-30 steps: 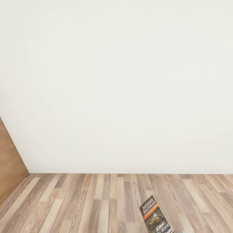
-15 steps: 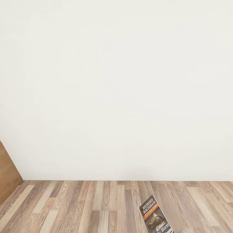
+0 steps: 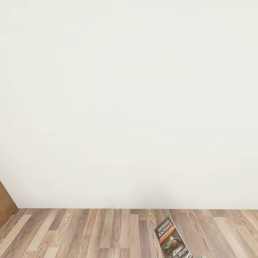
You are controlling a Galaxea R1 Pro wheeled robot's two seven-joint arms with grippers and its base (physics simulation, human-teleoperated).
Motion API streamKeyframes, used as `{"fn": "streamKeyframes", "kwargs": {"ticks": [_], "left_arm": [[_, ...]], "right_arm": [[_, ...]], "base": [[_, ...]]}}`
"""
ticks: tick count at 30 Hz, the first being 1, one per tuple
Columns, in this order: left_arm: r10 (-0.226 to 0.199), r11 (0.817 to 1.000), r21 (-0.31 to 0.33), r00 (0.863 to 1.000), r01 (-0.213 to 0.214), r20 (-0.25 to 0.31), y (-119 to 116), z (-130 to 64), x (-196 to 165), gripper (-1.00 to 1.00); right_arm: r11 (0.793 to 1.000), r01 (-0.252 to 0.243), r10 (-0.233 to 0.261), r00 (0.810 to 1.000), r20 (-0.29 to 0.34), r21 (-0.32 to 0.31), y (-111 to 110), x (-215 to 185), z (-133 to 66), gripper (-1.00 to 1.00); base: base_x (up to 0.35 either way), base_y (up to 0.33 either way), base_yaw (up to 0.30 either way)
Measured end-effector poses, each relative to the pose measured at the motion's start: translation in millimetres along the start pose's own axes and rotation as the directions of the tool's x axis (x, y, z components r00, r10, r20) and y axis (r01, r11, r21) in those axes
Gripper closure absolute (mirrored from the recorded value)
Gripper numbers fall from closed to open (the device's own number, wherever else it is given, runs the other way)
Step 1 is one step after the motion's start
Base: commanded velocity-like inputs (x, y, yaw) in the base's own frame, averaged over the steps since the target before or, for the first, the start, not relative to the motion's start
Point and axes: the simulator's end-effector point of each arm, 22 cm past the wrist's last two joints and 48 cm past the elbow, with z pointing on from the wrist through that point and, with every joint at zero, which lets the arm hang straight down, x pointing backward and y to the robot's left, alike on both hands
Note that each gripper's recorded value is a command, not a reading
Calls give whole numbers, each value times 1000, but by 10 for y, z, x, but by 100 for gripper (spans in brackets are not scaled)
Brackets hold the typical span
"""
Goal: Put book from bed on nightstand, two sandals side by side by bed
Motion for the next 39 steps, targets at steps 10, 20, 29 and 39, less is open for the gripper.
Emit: {"fn": "streamKeyframes", "kwargs": {"ticks": [10,20,29,39], "left_arm": [[0,1000,0,1000,0,0,-2,2,0,-100],[0,1000,0,1000,0,0,1,0,-2,-100],[0,1000,1,1000,0,0,-4,1,2,-100],[0,1000,0,1000,0,0,2,2,-2,-100]], "right_arm": [[1000,-1,1,1000,1,0,1,0,2,100],[1000,-2,2,1000,3,0,0,-7,0,100],[1000,-1,1,1000,2,0,0,-6,0,100],[1000,-2,2,1000,3,0,-1,-9,2,100]], "base": [[300,0,0],[133,0,0],[320,0,0],[201,0,-108]]}}
